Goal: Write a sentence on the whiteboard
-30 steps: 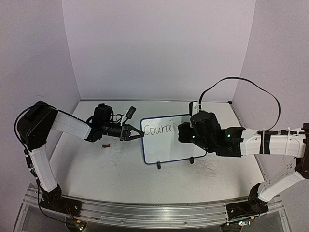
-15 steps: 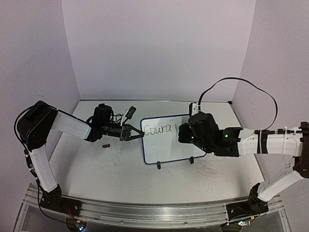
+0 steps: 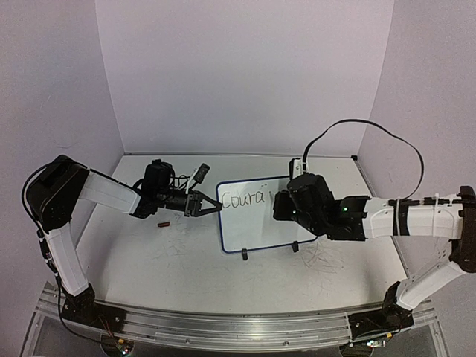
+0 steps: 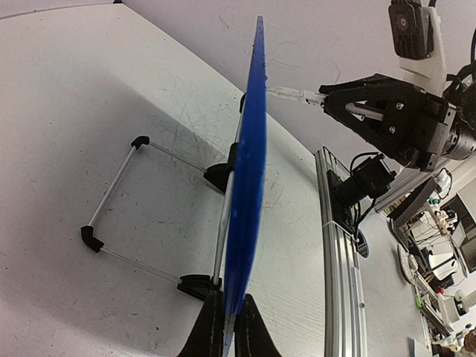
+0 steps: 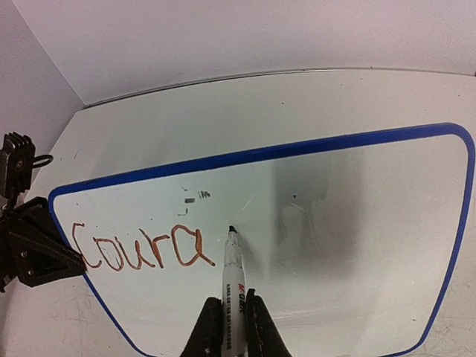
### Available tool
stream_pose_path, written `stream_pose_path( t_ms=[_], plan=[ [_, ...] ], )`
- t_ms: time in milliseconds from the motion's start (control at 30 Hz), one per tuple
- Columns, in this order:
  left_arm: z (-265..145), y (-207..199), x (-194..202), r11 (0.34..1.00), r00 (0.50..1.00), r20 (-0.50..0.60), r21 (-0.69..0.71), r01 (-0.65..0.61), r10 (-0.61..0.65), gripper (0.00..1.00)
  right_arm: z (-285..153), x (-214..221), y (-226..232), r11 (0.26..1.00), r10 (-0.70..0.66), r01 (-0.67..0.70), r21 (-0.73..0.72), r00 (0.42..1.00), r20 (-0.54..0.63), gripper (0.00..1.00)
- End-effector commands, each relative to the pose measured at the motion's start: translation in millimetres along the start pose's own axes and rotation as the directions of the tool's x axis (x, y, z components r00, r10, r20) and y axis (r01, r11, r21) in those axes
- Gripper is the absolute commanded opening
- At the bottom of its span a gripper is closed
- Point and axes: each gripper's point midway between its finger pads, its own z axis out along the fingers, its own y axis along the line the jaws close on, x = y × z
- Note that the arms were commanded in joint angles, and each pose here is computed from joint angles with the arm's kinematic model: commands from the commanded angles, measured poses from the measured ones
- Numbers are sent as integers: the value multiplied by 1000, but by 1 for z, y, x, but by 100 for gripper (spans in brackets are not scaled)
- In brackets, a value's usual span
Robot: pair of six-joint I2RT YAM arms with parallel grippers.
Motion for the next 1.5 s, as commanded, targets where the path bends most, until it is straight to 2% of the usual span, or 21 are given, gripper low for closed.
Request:
stream_pose_path(
  t_ms=[0, 800, 1167, 1467],
  plan=[
    [-3, -16, -8, 999, 1000, -5, 36, -1, 2, 0, 4, -18, 14, 1000, 6, -5, -29, 999, 36, 0],
    [-3, -16, -7, 999, 1000, -6, 37, -4, 4, 0, 0, 20, -7, 999, 38, -38, -13, 998, -58, 0],
    [-3, -16, -7, 999, 1000, -7, 37, -1, 1, 0, -1, -9, -2, 1000, 28, -28, 11, 999, 20, 0],
    [-4, -16, -7, 999, 1000, -8, 37, -1, 2, 0, 2, -18, 2, 1000, 23, -23, 16, 999, 40, 0]
  ],
)
